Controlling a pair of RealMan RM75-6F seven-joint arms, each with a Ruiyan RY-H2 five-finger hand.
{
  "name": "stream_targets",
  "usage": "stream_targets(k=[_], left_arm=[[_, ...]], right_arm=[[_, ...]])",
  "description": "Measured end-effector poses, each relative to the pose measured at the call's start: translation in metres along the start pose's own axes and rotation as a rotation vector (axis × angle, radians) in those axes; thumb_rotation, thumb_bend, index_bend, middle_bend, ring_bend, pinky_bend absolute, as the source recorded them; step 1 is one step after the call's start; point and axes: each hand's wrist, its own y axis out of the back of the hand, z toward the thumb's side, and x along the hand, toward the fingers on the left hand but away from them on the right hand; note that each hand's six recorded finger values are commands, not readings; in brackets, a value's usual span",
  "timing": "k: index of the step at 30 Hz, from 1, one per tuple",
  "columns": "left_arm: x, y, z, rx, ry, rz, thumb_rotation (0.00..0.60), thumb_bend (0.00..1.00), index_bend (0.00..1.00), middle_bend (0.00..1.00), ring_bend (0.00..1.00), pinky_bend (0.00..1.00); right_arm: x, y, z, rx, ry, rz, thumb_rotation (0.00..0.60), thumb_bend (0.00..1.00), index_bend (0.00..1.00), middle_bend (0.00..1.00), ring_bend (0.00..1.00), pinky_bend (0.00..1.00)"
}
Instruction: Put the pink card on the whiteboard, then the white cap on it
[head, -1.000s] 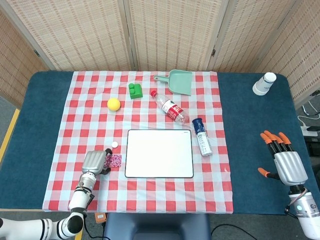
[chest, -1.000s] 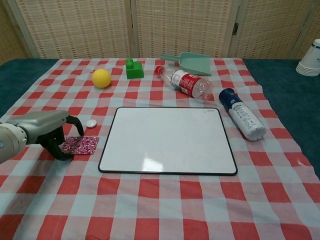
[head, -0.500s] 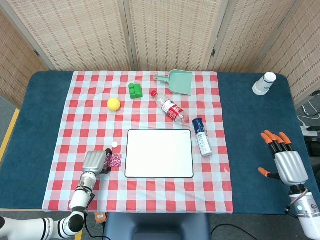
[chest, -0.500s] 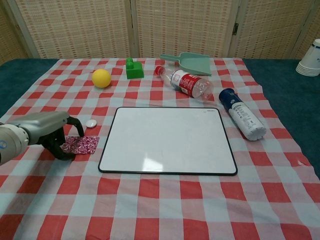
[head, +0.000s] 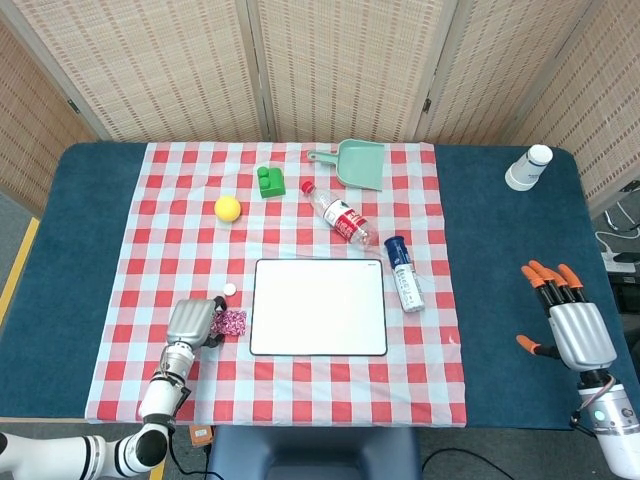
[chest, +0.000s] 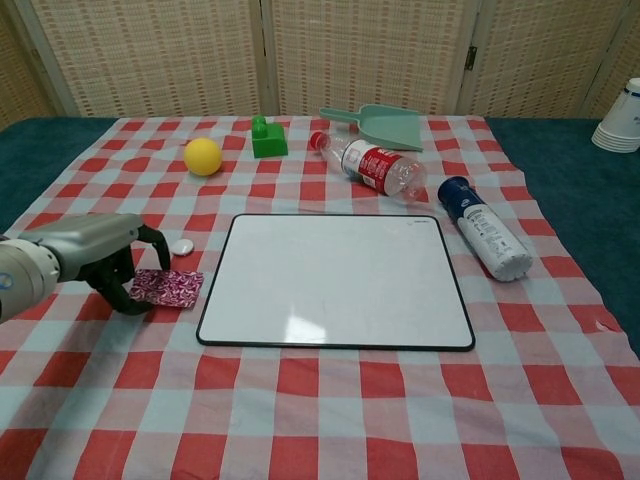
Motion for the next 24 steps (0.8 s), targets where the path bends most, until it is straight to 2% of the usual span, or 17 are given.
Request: stream_targets(k=[7, 12, 18, 24], left_arm=[[0.0, 0.013, 0.018, 0.017, -0.038, 0.019, 0.6, 0.28, 0.39, 0.98, 0.96, 0.95], [0.001, 0.022, 0.043, 0.039, -0.083, 0.031, 0.6, 0.28, 0.39, 0.98, 0.96, 0.95], [0.005, 0.025, 0.084, 0.058, -0.148, 0.036, 0.6, 0.28, 0.39, 0.98, 0.96, 0.95], [0.019, 0.021, 0.107, 0.065, -0.16, 0.044, 0.6, 0.28, 0.39, 0.98, 0.96, 0.95]], right_arm=[[0.0, 0.001, 0.0, -0.003, 0.001, -0.002, 0.6, 0.0, 0.03, 0.05, 0.0, 0.0], [0.001, 0.003, -0.001, -0.008, 0.001, -0.007, 0.6, 0.0, 0.03, 0.05, 0.0, 0.0], [0.003, 0.004, -0.001, -0.014, 0.006, -0.007, 0.6, 0.0, 0.03, 0.05, 0.0, 0.0], [0.003, 0.006, -0.003, -0.022, 0.002, -0.01, 0.6, 0.0, 0.03, 0.06, 0.0, 0.0]])
